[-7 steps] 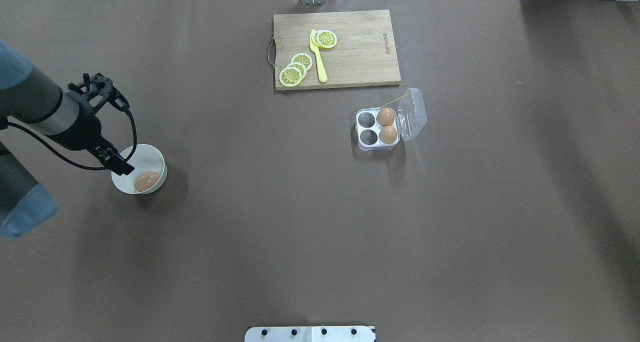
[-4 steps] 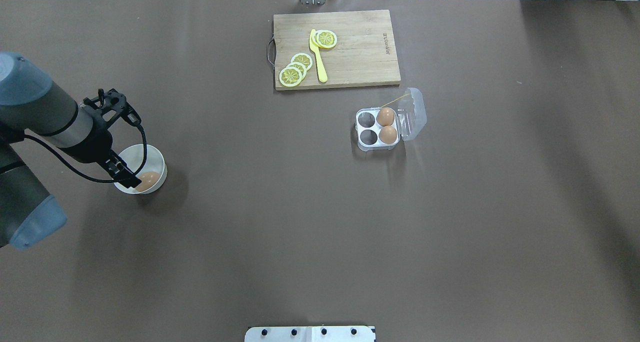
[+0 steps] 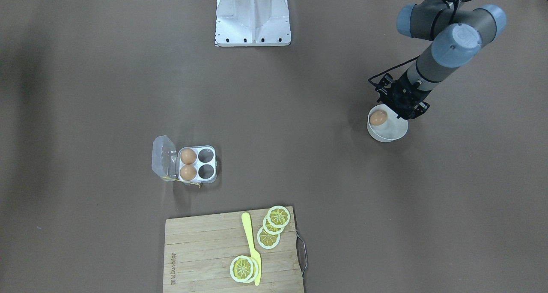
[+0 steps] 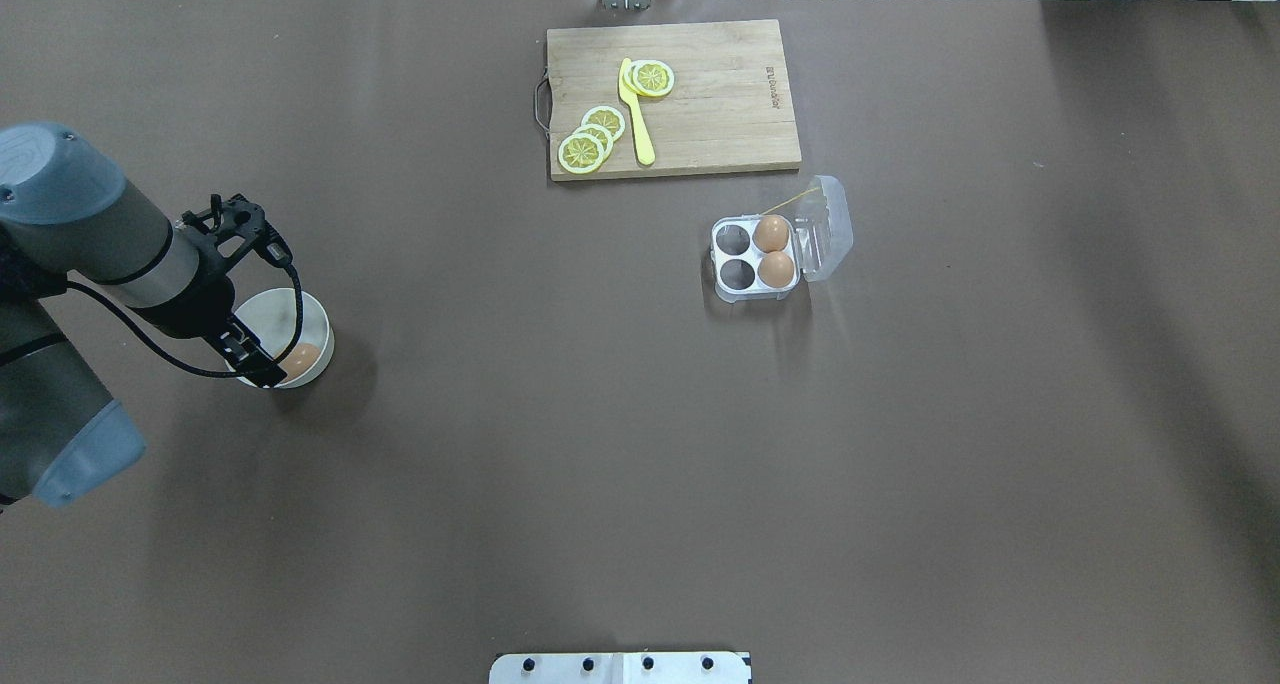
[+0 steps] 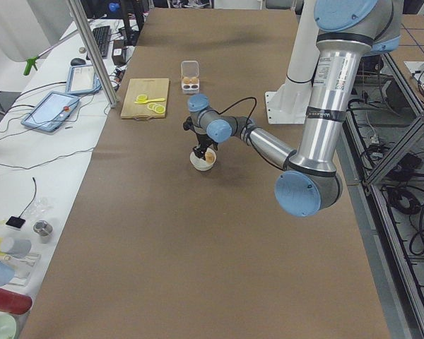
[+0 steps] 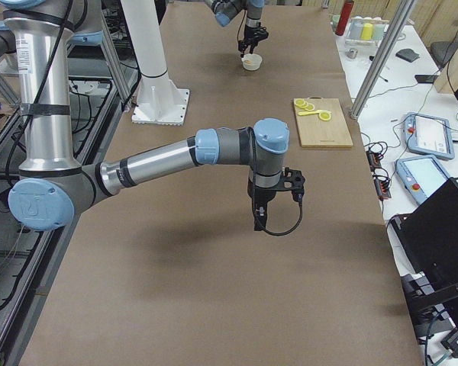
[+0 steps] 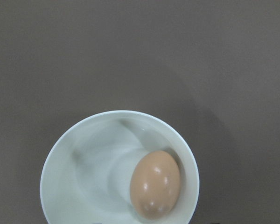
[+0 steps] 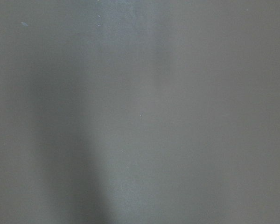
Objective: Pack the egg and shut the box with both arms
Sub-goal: 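Lower the left gripper into the bowl and close on the brown egg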
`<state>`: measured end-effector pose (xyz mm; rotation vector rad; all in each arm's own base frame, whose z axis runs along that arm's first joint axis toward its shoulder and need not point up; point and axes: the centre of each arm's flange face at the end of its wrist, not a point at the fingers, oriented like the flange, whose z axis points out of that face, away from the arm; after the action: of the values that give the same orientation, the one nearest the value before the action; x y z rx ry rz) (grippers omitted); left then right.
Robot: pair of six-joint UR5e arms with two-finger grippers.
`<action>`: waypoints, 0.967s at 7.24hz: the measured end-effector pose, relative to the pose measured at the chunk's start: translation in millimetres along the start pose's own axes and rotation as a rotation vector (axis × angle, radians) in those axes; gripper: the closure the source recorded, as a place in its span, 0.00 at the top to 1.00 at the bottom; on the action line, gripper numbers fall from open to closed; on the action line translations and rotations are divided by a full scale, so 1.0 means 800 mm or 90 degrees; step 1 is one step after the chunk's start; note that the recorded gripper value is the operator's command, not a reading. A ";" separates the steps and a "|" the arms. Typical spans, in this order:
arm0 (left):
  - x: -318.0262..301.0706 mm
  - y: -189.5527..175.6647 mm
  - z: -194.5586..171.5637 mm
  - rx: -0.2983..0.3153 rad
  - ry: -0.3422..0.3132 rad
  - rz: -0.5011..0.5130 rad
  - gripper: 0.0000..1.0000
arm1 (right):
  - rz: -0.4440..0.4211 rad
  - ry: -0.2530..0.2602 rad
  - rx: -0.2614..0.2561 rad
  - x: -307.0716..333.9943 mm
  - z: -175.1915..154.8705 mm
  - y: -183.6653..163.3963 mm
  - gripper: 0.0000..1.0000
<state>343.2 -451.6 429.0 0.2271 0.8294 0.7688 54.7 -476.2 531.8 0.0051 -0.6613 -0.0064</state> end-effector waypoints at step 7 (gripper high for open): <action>-0.001 -0.025 0.006 -0.004 -0.001 0.004 0.70 | -0.001 0.000 0.002 -0.001 -0.002 -0.001 1.00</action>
<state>356.8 -465.5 423.2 0.2248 0.8253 0.7776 55.2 -477.0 530.1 0.0090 -0.6616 -0.0064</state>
